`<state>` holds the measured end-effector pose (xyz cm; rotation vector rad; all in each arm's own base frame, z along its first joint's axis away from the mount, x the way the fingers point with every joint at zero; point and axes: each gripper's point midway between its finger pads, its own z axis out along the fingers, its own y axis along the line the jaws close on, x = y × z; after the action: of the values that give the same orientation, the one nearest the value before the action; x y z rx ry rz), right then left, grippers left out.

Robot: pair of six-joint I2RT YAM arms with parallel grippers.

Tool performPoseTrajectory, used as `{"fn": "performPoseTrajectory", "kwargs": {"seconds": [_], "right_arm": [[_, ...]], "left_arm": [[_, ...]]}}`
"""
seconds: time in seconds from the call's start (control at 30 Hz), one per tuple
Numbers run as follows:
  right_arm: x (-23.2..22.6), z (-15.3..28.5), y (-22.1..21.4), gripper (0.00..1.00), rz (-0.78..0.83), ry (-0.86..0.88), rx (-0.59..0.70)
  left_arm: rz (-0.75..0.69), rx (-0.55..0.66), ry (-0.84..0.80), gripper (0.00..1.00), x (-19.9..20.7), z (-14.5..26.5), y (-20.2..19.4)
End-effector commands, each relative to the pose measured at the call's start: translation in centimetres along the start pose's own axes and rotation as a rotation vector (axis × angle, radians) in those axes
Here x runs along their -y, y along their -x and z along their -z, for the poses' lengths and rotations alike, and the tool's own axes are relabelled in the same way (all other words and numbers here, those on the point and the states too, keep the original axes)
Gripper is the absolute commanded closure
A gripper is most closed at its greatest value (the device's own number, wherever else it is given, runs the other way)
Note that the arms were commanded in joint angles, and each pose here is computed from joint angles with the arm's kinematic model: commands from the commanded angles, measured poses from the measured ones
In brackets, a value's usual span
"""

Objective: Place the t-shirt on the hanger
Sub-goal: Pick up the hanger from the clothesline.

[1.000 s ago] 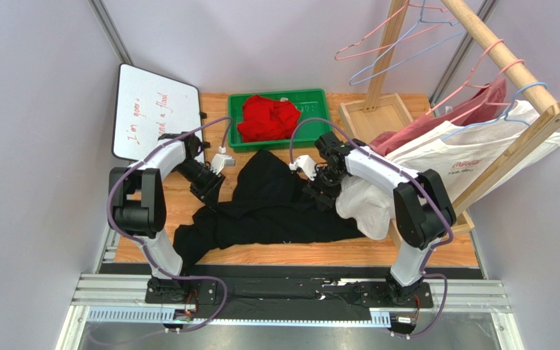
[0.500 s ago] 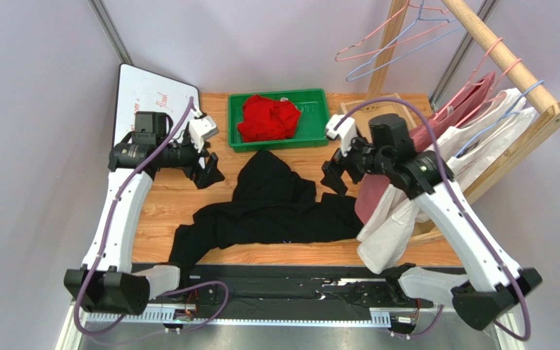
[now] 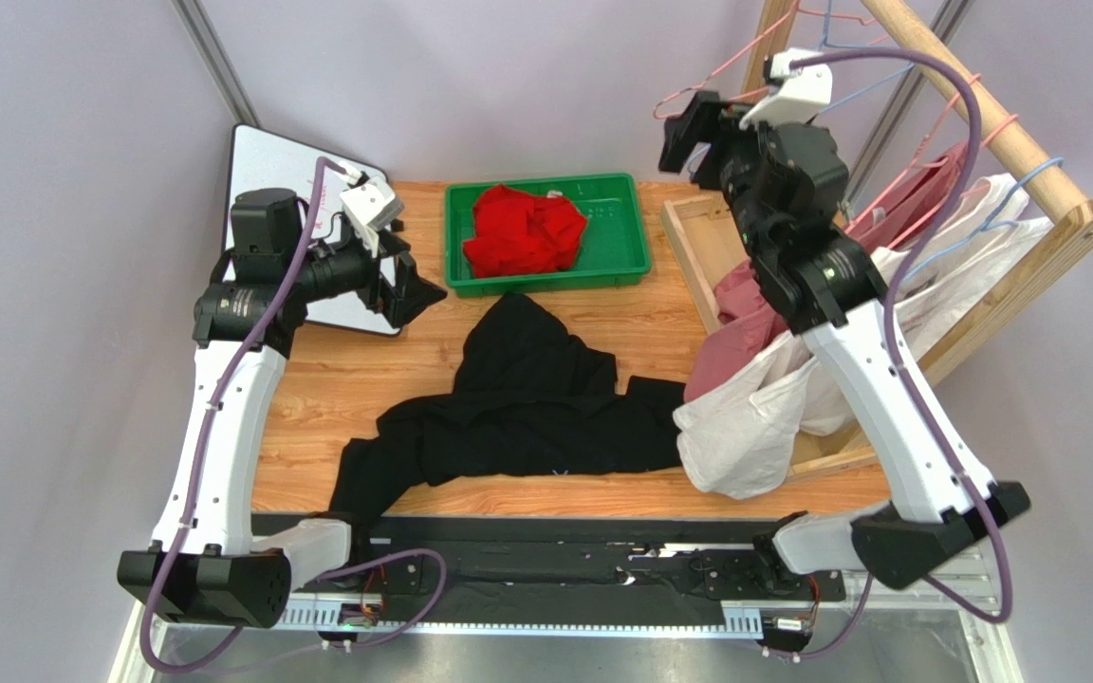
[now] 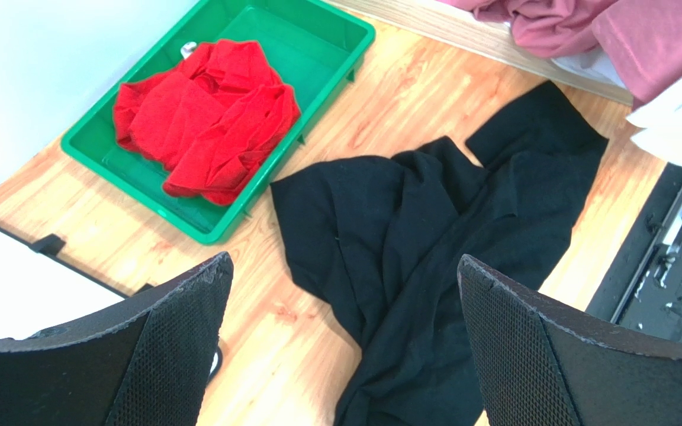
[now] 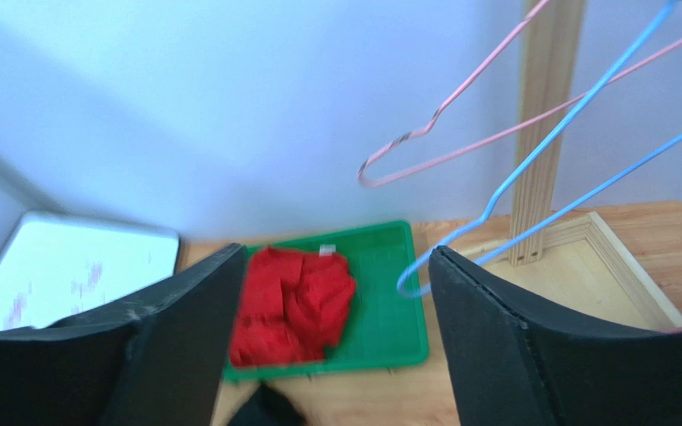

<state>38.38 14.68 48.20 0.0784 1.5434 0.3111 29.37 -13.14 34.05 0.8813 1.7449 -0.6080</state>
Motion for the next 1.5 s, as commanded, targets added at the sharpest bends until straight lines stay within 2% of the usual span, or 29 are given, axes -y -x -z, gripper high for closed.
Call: {"fn": "performPoseTrajectory", "kwargs": {"seconds": [0.0, 0.13, 0.3, 0.5, 0.6, 0.7, 0.73, 0.8, 0.83, 0.9, 0.93, 1.23, 1.47], "right_arm": [[5.2, -3.1, 3.7, 0.23, -0.204, -0.316, 0.144], [7.8, -4.5, 3.1, 0.27, -0.339, -0.398, 0.121], [10.7, -6.4, 1.3, 0.31, -0.36, -0.472, 0.101], [11.9, -9.9, 0.2, 0.31, -0.407, -0.464, 0.087], [12.1, -11.0, 0.1, 0.37, -0.419, -0.456, 0.092], [13.2, -12.3, -0.8, 0.49, -0.424, -0.471, 0.084], [13.4, -12.6, -0.9, 0.6, -0.425, -0.474, 0.082], [13.5, -12.7, -0.7, 0.72, -0.436, -0.46, 0.08], [13.4, -12.5, -0.6, 0.83, -0.444, -0.452, 0.08], [12.3, -12.0, 0.3, 0.97, -0.471, -0.399, 0.084], [11.5, -11.8, 1.8, 0.99, -0.483, -0.353, 0.127], [10.4, -9.6, 4.8, 1.0, -0.41, -0.277, 0.228], [8.0, -6.5, 2.6, 1.0, -0.435, -0.211, 0.124]], "left_arm": [[-0.029, 0.073, 0.02, 0.01, 0.1, 0.6, 2.8], [-0.017, 0.091, 0.038, 0.01, 0.1, 0.8, 3.1], [-0.008, 0.1, 0.05, 0.01, -0.2, 0.6, 3.4], [0.001, 0.101, 0.057, 0.01, -1.1, -0.1, 3.5], [0.008, 0.093, 0.066, 0.01, -1.6, -0.4, 3.3], [0.012, 0.089, 0.076, 0.01, -2.0, -0.5, 3.4], [0.01, 0.088, 0.079, 0.01, -2.1, -0.6, 3.4], [0.012, 0.087, 0.083, 0.01, -2.3, -0.6, 3.5], [0.015, 0.086, 0.083, 0.01, -2.4, -0.7, 3.5], [0.017, 0.089, 0.082, 0.01, -2.4, -0.7, 3.6], [0.02, 0.088, 0.08, 0.01, -2.4, -0.8, 3.6], [0.029, 0.096, 0.083, 0.01, -3.0, -1.1, 4.3], [0.041, 0.089, 0.07, 0.01, -2.2, -0.9, 3.8]]}}
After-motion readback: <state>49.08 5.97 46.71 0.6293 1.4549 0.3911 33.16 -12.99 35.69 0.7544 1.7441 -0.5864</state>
